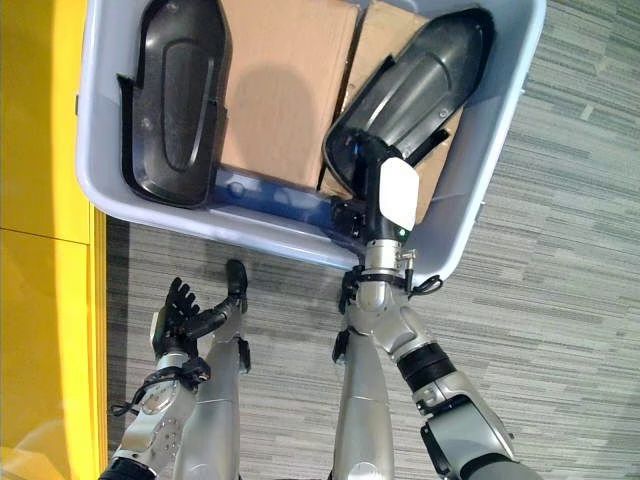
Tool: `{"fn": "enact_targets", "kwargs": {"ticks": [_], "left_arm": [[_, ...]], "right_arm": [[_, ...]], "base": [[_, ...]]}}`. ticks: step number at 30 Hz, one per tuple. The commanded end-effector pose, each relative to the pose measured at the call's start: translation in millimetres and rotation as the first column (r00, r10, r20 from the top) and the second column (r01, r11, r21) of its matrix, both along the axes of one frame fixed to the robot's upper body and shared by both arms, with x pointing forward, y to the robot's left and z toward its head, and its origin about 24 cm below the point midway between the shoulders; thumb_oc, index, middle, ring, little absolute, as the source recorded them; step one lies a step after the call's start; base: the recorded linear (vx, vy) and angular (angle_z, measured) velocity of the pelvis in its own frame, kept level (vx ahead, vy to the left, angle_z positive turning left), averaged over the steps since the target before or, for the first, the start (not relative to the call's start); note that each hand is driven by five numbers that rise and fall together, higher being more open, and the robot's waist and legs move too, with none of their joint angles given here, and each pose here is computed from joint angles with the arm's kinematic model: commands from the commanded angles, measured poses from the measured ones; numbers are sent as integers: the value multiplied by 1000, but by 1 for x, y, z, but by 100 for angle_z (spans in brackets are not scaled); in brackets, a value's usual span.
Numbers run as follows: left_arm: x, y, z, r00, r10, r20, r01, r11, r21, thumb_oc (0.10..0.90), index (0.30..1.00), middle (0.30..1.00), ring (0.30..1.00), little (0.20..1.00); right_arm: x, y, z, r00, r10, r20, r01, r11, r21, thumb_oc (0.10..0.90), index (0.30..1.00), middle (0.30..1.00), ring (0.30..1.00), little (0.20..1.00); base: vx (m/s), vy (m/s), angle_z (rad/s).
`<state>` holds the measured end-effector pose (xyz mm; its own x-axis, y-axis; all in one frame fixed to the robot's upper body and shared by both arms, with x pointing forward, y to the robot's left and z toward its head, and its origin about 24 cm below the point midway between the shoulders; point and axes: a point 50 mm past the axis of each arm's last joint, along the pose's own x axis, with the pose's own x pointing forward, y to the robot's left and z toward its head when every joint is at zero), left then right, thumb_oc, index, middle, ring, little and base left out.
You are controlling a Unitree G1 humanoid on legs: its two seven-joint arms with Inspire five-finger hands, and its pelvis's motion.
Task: Move parts from the plastic box to the shelf.
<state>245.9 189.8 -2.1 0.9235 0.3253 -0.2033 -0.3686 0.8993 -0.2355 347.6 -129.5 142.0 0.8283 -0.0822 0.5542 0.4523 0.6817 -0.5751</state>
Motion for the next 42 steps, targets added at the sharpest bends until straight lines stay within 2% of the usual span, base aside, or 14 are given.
{"fn": "enact_targets", "kwargs": {"ticks": [1,15,27,35,42], "left_arm": [[-5,6,12,997,-10,71,7,999,45,900,1000,1000,1000,1000],[-4,8,7,999,-7,47,5,999,47,900,1000,1000,1000,1000],[-4,14,4,999,-21,27,19,998,66,900,1000,1000,1000,1000],[-13,25,-2,1000,-15,-8,16,997,80,900,1000,1000,1000,1000],[-31,37,-18,997,-1,-76,6,998,60,900,1000,1000,1000,1000]], "right_arm": [[6,4,-23,986,29,-165,-33,999,-17,400,300,300,300,300],[-5,-20,-45,976,-66,-208,59,998,-37,400,300,300,300,300],[-13,-36,-45,976,-79,-205,60,993,-98,400,300,300,300,300],[-23,-41,-19,995,-24,-93,13,992,-122,400,300,300,300,300],[-39,-36,7,995,96,8,-93,985,-144,400,300,300,300,300]], "base": [[0,0,0],[0,0,0],[-8,-4,2],[5,-5,1],[52,-3,-7]]}}
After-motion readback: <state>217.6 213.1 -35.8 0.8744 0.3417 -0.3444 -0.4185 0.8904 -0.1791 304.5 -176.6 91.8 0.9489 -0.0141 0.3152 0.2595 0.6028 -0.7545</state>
